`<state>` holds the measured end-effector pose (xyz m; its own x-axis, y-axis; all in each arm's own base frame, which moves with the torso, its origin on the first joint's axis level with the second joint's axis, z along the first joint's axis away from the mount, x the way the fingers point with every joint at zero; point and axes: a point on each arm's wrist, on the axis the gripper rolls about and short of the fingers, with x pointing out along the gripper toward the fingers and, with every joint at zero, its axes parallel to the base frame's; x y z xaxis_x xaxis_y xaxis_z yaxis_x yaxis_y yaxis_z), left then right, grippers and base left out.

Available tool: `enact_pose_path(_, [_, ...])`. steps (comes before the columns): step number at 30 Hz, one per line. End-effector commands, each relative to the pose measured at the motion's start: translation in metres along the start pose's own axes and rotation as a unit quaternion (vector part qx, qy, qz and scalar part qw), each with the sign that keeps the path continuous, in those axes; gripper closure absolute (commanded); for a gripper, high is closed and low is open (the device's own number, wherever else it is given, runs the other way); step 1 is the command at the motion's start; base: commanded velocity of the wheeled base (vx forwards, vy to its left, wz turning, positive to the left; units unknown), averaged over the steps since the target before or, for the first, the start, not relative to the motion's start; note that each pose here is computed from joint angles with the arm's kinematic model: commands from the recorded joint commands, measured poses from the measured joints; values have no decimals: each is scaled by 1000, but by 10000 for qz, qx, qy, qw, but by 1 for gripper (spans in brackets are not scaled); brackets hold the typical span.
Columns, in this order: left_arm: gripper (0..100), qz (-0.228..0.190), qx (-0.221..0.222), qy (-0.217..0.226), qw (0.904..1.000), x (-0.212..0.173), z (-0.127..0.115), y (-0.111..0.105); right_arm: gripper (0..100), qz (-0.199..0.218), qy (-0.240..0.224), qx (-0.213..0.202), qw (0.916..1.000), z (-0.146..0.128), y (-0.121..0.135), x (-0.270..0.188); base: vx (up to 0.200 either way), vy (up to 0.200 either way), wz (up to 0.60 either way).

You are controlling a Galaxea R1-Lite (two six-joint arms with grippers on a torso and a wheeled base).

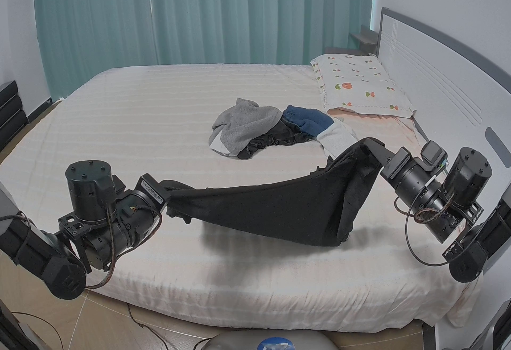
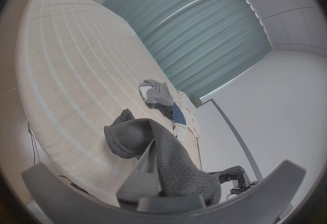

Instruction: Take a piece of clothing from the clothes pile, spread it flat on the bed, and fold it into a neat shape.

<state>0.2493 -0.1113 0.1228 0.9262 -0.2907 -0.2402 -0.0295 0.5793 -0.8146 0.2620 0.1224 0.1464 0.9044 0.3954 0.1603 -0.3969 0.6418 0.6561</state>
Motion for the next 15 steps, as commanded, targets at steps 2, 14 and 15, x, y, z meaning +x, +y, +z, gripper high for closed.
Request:
enact_pose_path(2, [100, -166, -17, -142, 9998, -8, 7, -7, 100, 45, -62, -21, 10000, 2, 2, -2, 0, 200, 0])
enact_pose_path(14, [100, -217, 258, -201, 9992, -14, 9, -10, 100, 17, -77, -52, 10000, 1, 1, -1, 0, 200, 0])
enact_pose_path(15, [100, -242, 257, -190, 9992, -15, 10, -10, 100, 31, -105, -52, 9999, 3, 2, -1, 0, 200, 0])
